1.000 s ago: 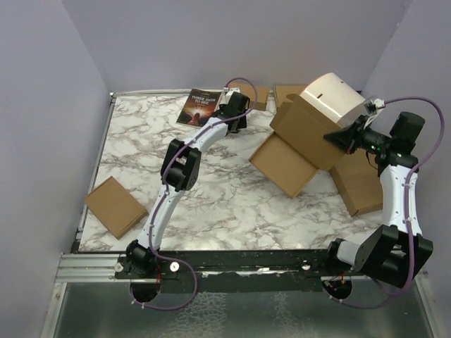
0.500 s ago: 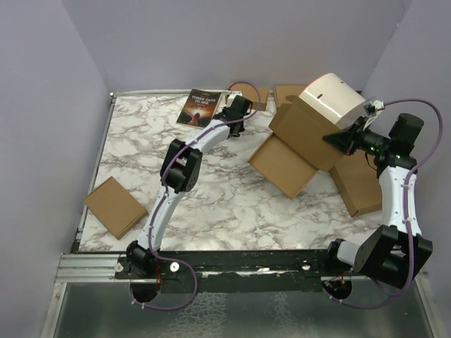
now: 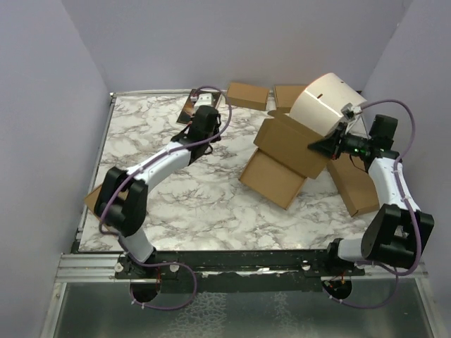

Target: Fold the paper box

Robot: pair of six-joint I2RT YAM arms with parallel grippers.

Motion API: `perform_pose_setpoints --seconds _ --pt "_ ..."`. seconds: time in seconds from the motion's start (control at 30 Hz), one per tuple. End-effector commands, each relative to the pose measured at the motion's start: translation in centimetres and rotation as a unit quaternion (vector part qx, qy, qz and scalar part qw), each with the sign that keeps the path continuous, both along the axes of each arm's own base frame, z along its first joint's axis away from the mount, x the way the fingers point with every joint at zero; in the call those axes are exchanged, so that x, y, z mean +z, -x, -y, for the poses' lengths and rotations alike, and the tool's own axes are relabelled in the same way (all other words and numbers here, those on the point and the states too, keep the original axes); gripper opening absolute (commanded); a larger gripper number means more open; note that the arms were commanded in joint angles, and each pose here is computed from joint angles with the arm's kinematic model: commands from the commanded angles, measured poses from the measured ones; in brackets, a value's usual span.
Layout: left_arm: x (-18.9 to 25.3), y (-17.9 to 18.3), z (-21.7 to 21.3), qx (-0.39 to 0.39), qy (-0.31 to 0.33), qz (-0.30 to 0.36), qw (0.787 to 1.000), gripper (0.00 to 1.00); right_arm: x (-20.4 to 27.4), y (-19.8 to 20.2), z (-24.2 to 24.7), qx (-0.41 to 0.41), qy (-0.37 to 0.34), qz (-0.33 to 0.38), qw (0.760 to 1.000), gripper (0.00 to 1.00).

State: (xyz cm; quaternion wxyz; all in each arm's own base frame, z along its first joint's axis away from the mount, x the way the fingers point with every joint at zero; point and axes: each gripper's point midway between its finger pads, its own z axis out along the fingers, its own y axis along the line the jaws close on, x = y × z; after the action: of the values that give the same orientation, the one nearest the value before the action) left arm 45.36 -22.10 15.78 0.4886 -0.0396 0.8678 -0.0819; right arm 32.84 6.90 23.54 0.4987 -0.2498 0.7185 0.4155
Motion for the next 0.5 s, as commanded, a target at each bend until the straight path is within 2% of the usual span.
perform_pose_setpoints --seconds 0.0,0.17,0.27,0.37,0.47 --pt "1.3 4.9 0.0 -0.049 0.071 0.02 0.996 0.04 -1.7 -0.4 -2.8 0.044 0.02 -0.001 0.999 0.01" --pt "3.1 11.1 -0.2 -0.12 0.135 0.043 0.983 0.03 -3.2 -1.4 -5.8 0.092 0.024 -0.019 0.995 0.01" --pt "4.7 14.6 0.1 -0.169 0.18 0.069 0.967 0.03 -3.9 -2.2 -7.8 0.117 0.034 -0.02 0.992 0.01" --pt "5.4 17.5 1.9 -0.235 0.23 0.078 0.941 0.01 -4.9 -2.7 -9.4 0.144 0.028 -0.041 0.988 0.01" --pt "4.4 20.3 4.8 -0.29 0.242 0.055 0.924 0.01 -6.1 -2.8 -10.5 0.165 0.028 -0.059 0.984 0.01"
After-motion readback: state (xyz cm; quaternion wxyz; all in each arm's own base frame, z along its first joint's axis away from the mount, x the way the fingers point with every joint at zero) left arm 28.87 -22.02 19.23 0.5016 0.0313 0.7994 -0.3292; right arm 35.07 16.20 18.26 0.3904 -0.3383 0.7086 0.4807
